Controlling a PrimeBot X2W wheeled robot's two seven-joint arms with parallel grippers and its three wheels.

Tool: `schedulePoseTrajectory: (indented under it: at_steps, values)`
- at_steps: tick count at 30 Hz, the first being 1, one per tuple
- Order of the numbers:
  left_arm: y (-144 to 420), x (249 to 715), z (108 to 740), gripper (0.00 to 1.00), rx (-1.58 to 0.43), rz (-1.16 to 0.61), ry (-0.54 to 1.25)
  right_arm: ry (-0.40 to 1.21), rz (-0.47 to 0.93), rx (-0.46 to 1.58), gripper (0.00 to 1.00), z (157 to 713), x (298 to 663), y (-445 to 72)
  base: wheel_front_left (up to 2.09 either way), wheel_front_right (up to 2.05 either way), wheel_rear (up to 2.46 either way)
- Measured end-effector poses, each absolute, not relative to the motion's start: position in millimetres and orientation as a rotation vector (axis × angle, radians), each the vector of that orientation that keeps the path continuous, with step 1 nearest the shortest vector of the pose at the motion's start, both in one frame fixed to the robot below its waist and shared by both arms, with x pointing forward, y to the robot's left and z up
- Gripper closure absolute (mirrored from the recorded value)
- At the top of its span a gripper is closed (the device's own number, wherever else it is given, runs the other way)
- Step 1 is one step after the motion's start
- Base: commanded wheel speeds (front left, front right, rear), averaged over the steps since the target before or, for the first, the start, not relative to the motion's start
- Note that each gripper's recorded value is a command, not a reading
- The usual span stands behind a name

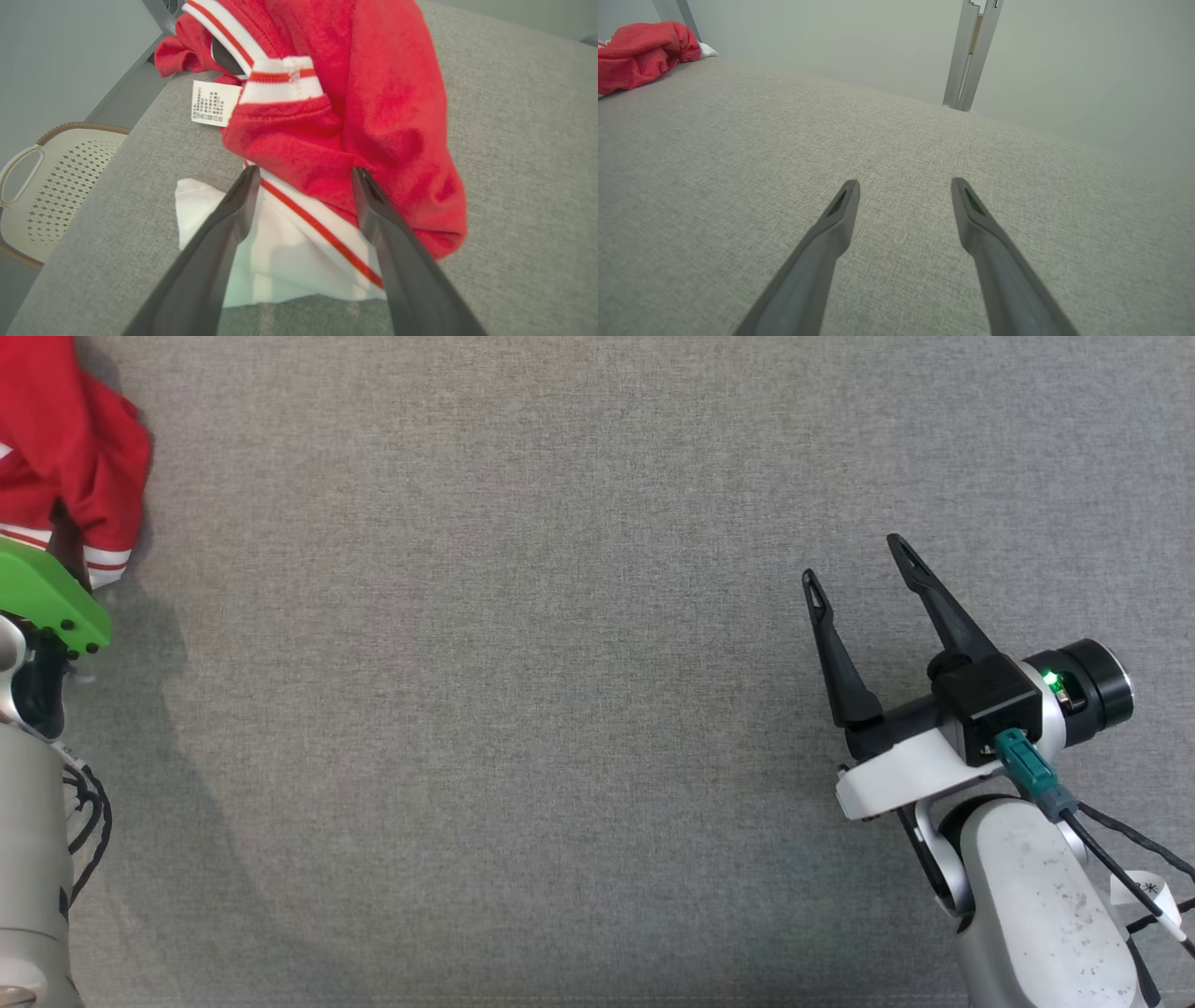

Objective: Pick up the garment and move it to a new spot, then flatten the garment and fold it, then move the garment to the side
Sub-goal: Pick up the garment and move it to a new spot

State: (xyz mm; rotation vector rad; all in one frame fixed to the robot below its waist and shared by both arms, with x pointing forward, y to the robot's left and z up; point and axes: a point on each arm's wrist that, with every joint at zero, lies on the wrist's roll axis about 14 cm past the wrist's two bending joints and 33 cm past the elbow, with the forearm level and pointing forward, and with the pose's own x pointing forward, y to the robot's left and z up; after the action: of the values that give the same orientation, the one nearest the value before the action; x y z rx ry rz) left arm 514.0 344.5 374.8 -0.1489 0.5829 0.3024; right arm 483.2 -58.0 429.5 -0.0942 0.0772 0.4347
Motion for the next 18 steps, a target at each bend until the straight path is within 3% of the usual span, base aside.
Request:
schedulePoseTrajectory:
  at_steps: [1,3,4,6,7,18]
  values:
    - [344,515,373,0.00,-0.158,0.306,0.587,0.079,0.433,-0.093,0.00,429,483,-58,0.00,0.00,0.00]
    - [344,516,371,0.33,-0.178,0.314,0.592,0.079,0.431,-0.090,0.00,428,484,-59,0.00,0.00,0.00]
    - [343,516,369,0.60,-0.190,0.316,0.596,0.079,0.431,-0.090,0.00,428,484,-59,0.00,0.00,0.00]
    - [340,516,367,0.96,-0.200,0.315,0.601,0.079,0.431,-0.088,0.00,428,484,-58,0.00,0.00,0.00]
    - [339,517,367,1.00,-0.204,0.314,0.594,0.076,0.431,-0.087,0.00,428,484,-58,0.00,0.00,0.00]
    - [343,531,420,1.00,-0.178,0.287,0.435,0.021,0.410,-0.062,0.00,449,478,-64,0.00,0.00,0.00]
